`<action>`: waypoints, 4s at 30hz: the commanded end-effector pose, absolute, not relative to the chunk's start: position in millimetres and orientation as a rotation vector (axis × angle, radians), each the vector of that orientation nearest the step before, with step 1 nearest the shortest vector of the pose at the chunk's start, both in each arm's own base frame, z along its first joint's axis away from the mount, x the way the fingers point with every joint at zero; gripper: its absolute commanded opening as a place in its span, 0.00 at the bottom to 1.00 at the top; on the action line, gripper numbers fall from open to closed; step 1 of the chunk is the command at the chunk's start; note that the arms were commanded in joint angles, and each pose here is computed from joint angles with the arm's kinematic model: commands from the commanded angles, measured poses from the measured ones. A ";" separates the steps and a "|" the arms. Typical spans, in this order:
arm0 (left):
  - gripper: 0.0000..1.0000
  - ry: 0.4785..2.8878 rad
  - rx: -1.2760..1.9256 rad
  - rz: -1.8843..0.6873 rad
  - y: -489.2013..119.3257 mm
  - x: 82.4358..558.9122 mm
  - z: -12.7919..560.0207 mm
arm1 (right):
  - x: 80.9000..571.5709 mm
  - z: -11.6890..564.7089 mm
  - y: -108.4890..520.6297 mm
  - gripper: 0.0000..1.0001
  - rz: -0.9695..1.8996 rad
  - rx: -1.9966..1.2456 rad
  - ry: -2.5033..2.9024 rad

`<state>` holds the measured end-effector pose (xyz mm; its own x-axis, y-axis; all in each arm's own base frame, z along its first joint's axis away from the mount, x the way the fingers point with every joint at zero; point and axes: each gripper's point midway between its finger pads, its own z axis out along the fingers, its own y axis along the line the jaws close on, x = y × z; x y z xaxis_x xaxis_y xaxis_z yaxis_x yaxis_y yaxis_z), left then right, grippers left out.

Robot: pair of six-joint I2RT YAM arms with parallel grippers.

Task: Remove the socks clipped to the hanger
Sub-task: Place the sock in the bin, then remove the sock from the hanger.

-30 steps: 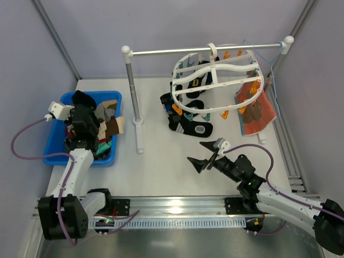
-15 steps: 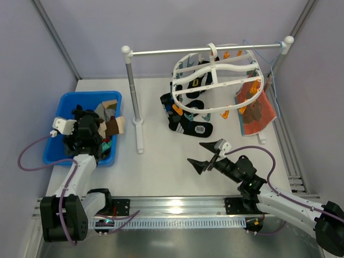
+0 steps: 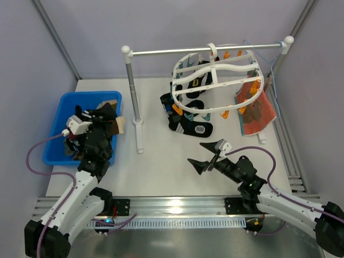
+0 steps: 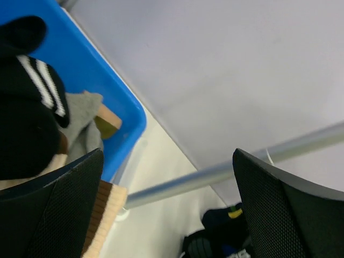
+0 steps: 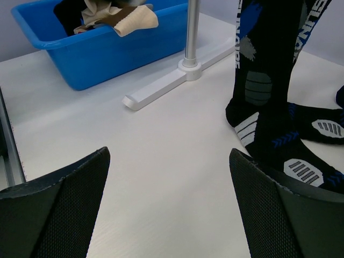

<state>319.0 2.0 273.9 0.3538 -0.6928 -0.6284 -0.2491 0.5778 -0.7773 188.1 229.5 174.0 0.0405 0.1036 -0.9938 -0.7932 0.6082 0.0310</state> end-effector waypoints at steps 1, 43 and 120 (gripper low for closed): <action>1.00 1.221 -0.781 -0.510 -43.4 324.9 292.9 | 189.7 180.2 227.2 0.92 0.763 -0.618 1.337; 0.03 1.139 0.171 -0.876 -280.1 385.6 260.3 | 204.2 162.0 224.3 0.93 0.692 -0.595 1.401; 0.00 1.012 0.478 -0.955 -396.7 143.9 292.7 | 210.2 151.5 202.8 0.92 0.605 -0.519 1.396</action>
<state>198.5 -377.7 224.8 0.1704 -0.1622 -0.9719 0.7110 0.7031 0.0074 204.6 212.6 211.0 0.1519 0.2237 -0.9628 -0.7117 0.7007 0.0505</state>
